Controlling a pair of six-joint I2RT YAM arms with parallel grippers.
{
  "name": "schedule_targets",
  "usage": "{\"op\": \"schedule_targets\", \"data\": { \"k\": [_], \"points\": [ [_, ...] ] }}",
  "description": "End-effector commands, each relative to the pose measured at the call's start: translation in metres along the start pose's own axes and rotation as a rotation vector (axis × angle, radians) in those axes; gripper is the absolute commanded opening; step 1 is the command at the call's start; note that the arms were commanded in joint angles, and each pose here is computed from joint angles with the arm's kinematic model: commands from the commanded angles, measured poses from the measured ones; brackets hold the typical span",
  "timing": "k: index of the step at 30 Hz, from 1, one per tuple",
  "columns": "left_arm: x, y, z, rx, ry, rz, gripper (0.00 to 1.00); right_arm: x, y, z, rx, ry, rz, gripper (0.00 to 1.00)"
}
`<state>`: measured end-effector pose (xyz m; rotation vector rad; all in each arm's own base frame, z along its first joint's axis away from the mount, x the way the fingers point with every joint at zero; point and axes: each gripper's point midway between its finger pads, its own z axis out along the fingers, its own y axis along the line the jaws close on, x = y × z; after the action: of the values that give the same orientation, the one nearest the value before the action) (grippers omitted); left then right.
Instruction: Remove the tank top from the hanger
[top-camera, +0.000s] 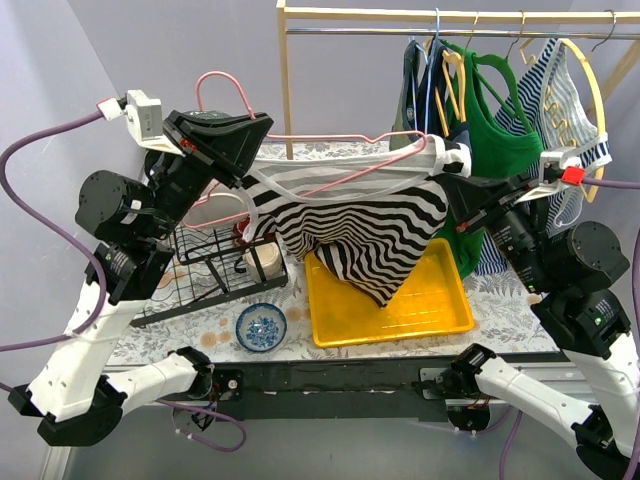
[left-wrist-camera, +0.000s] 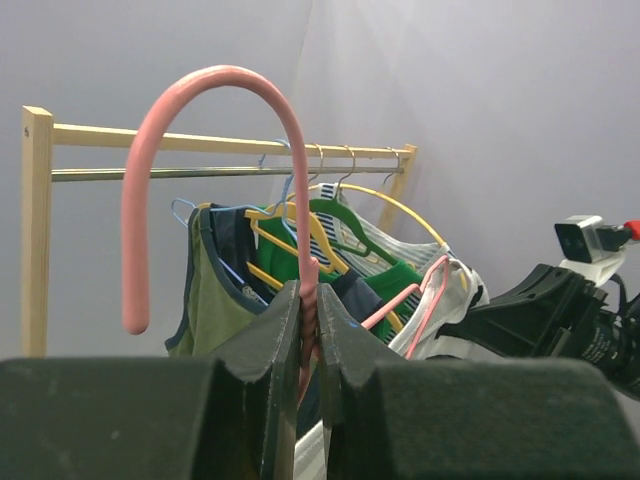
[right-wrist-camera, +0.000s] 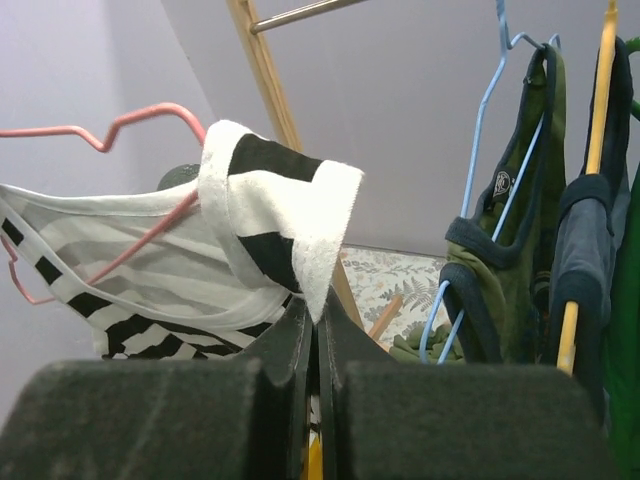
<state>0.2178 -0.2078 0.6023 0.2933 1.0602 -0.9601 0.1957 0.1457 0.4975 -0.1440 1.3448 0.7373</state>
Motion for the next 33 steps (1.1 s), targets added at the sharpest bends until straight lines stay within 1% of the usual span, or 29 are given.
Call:
{"op": "schedule_targets", "data": {
  "k": [1, 2, 3, 5, 6, 10, 14, 19, 21, 22, 23, 24, 26, 29, 31, 33],
  "points": [
    [-0.018, -0.017, -0.01, 0.052, -0.044, -0.077, 0.0, -0.001, 0.004, 0.0, -0.027, -0.016, -0.002, 0.01],
    [-0.027, -0.026, -0.01, 0.093, -0.081, -0.093, 0.0, 0.002, 0.008, 0.0, -0.054, -0.015, -0.001, 0.01],
    [-0.029, -0.03, -0.01, 0.114, -0.088, -0.111, 0.0, 0.008, 0.018, 0.001, -0.115, 0.001, 0.0, 0.01],
    [-0.034, -0.039, -0.008, 0.159, -0.104, -0.155, 0.0, 0.014, 0.029, 0.003, -0.178, 0.022, -0.006, 0.01],
    [-0.035, -0.041, -0.008, 0.171, -0.111, -0.169, 0.0, 0.023, 0.041, 0.003, -0.249, 0.057, -0.008, 0.01],
    [-0.044, -0.054, -0.006, 0.243, -0.143, -0.242, 0.0, 0.05, 0.051, 0.004, -0.325, 0.144, -0.004, 0.01],
    [-0.055, -0.065, -0.007, 0.309, -0.185, -0.273, 0.0, 0.075, 0.046, 0.005, -0.318, 0.216, 0.001, 0.01],
    [-0.066, -0.07, -0.008, 0.331, -0.22, -0.291, 0.0, 0.098, 0.031, 0.006, -0.262, 0.279, -0.033, 0.01],
    [-0.077, -0.076, -0.015, 0.361, -0.259, -0.323, 0.0, 0.101, 0.03, 0.007, -0.259, 0.29, -0.044, 0.01],
    [-0.07, -0.074, -0.017, 0.364, -0.257, -0.347, 0.0, 0.103, 0.03, 0.007, -0.264, 0.294, -0.045, 0.01],
    [-0.079, -0.08, -0.024, 0.408, -0.301, -0.363, 0.0, 0.101, 0.032, 0.007, -0.273, 0.291, -0.045, 0.01],
    [-0.08, -0.083, -0.027, 0.424, -0.306, -0.401, 0.0, 0.102, 0.034, 0.007, -0.284, 0.297, -0.045, 0.01],
    [-0.086, -0.087, -0.033, 0.445, -0.322, -0.419, 0.0, 0.102, 0.034, 0.007, -0.284, 0.3, -0.05, 0.01],
    [-0.096, -0.093, -0.038, 0.482, -0.345, -0.44, 0.0, 0.102, 0.028, 0.009, -0.252, 0.302, -0.066, 0.01],
    [-0.099, -0.098, -0.043, 0.517, -0.355, -0.47, 0.0, 0.11, 0.018, 0.011, -0.213, 0.314, -0.099, 0.01],
    [-0.1, -0.102, -0.051, 0.57, -0.385, -0.483, 0.0, 0.121, 0.0, 0.014, -0.128, 0.325, -0.118, 0.01]
  ]
}}
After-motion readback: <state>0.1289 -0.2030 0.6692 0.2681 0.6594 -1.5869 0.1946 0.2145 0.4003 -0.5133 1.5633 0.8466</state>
